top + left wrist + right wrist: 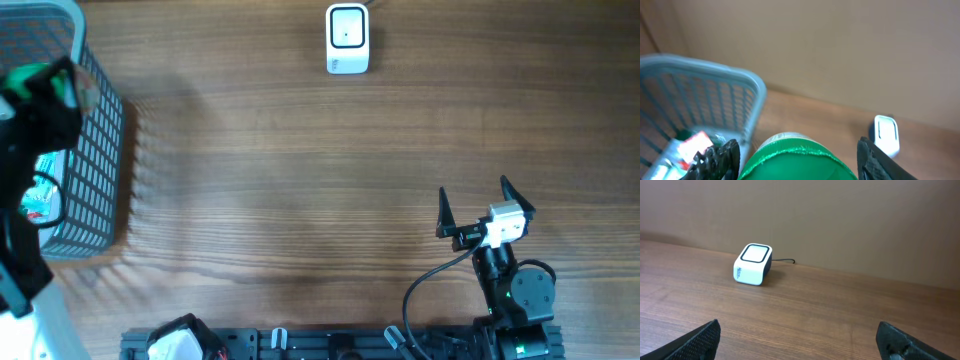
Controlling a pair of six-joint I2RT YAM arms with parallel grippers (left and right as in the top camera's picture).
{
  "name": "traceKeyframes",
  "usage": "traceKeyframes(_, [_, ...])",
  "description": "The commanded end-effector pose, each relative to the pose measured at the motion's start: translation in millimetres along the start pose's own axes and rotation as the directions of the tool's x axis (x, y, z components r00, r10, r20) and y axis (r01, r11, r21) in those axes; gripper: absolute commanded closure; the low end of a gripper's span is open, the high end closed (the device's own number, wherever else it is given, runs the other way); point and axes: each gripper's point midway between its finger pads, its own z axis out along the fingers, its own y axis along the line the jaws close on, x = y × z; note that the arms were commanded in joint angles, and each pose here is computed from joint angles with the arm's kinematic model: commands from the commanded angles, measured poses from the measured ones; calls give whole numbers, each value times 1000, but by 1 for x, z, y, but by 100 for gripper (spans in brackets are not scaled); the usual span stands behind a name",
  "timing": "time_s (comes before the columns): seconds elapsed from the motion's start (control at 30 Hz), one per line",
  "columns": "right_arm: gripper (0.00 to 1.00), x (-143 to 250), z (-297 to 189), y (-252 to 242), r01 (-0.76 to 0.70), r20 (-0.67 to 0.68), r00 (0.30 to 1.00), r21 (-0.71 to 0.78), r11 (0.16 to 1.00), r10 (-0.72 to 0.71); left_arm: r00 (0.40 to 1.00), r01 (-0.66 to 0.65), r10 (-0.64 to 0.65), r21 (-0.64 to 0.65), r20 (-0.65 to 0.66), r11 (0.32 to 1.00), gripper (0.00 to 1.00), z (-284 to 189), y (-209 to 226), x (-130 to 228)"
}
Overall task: Scan the item barcode
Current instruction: 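Carry the green-capped jar to the scanner with the left gripper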
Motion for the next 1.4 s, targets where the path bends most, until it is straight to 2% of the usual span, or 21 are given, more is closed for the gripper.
traceKeyframes(0.0, [0, -1, 0, 1, -4, 6, 1000, -6, 1000, 5, 996, 2, 7, 99, -87, 995, 51, 13, -31, 17])
traceKeyframes(0.1, [0, -1, 0, 1, -5, 6, 1000, -6, 1000, 5, 977, 33, 2, 160, -212, 987, 51, 31, -53, 44])
traceKeyframes(0.2, [0, -1, 0, 1, -4, 6, 1000, -6, 1000, 5, 933, 75, -4, 186, -360, 980, 52, 50, -77, 78])
traceKeyframes(0.43, [0, -1, 0, 1, -4, 6, 1000, -6, 1000, 4, 756, 119, 58, 224, -652, 967, 54, 93, -155, 169])
traceKeyframes(0.57, [0, -1, 0, 1, -5, 6, 1000, -6, 1000, 5, 662, 32, 126, 196, -739, 980, 53, 117, -194, 227])
traceKeyframes(0.67, [0, -1, 0, 1, -4, 6, 1000, -6, 1000, 5, 606, -22, 190, 223, -772, 975, 51, 134, -228, 272])
traceKeyframes(0.73, [0, -1, 0, 1, -4, 6, 1000, -6, 1000, 5, 585, -30, 217, 246, -782, 969, 54, 145, -254, 301])
traceKeyframes(0.87, [0, -1, 0, 1, -5, 6, 1000, -6, 1000, 5, 579, -41, 295, 334, -760, 942, 59, 163, -308, 354])
traceKeyframes(1.1, [0, -1, 0, 1, -5, 6, 1000, -6, 1000, 5, 652, -115, 349, 367, -673, 923, 60, 171, -358, 392])
traceKeyframes(1.17, [0, -1, 0, 1, -5, 6, 1000, -6, 1000, 5, 667, -157, 365, 357, -650, 921, 56, 167, -363, 397])
traceKeyframes(1.3, [0, -1, 0, 1, -4, 6, 1000, -6, 1000, 5, 656, -188, 403, 379, -638, 906, 38, 154, -373, 408])
traceKeyframes(1.37, [0, -1, 0, 1, -4, 6, 1000, -6, 1000, 5, 644, -197, 417, 387, -642, 901, 25, 150, -374, 413])
